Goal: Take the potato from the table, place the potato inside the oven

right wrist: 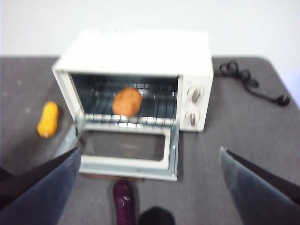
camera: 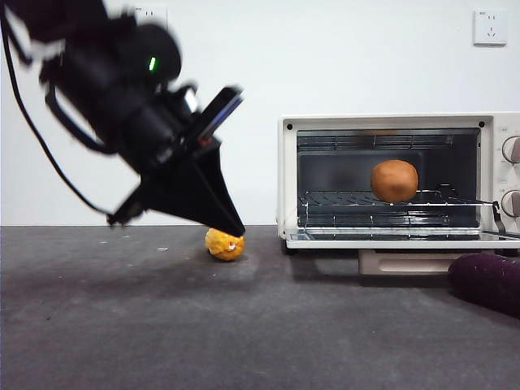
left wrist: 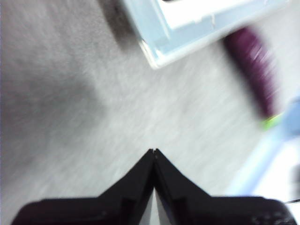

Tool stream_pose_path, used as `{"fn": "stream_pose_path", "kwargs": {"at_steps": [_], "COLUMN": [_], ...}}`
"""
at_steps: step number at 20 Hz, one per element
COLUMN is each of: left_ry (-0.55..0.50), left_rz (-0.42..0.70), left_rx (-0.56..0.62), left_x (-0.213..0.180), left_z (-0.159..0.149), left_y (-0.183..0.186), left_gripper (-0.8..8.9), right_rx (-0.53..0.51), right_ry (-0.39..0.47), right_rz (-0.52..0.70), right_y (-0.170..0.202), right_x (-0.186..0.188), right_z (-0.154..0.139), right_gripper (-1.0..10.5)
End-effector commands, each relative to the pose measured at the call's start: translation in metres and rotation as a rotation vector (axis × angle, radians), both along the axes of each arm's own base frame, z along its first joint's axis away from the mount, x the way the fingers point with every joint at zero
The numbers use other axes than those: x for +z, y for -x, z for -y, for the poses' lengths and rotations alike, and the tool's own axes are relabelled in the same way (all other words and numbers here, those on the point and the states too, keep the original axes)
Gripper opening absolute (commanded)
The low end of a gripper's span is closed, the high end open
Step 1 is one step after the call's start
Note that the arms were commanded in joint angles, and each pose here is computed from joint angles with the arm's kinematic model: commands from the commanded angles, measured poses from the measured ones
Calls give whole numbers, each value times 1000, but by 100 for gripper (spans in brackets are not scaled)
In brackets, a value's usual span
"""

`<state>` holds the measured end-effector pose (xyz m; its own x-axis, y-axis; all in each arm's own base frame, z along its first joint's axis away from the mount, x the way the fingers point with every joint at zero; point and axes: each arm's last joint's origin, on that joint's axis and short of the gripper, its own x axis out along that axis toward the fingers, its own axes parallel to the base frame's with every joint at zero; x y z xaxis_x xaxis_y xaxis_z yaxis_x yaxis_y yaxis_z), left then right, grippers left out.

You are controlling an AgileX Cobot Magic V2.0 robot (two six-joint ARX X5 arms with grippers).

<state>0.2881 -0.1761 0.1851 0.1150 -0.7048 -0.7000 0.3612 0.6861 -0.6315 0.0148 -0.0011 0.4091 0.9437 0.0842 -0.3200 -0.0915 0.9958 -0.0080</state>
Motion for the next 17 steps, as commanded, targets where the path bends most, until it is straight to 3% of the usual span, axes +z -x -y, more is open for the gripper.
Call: {"fn": "stream_pose_path", "kwargs": {"at_steps": [1, 4, 8, 12, 17], "left_ry": [76, 75, 122, 113, 117], "left_rz": [-164, -239, -274, -279, -303], "left_rx": [99, 197, 268, 345, 342], "left_x": [-16, -29, -36, -38, -46], "left_z": [-8, -14, -7, 5, 21], "left_y": [-12, -21, -28, -27, -23], "left_gripper": [-9, -8, -8, -8, -8], "right_rx": [6, 6, 6, 6, 52], "right_ry": [-15, -46, -76, -92, -98], "right_rz": [73, 176, 278, 348, 358], "right_y": [18, 43, 75, 92, 100], "right_x": [18, 40, 60, 71, 73], "right_z": [5, 12, 21, 26, 27], "right_gripper": [499, 434, 24, -8, -8]}}
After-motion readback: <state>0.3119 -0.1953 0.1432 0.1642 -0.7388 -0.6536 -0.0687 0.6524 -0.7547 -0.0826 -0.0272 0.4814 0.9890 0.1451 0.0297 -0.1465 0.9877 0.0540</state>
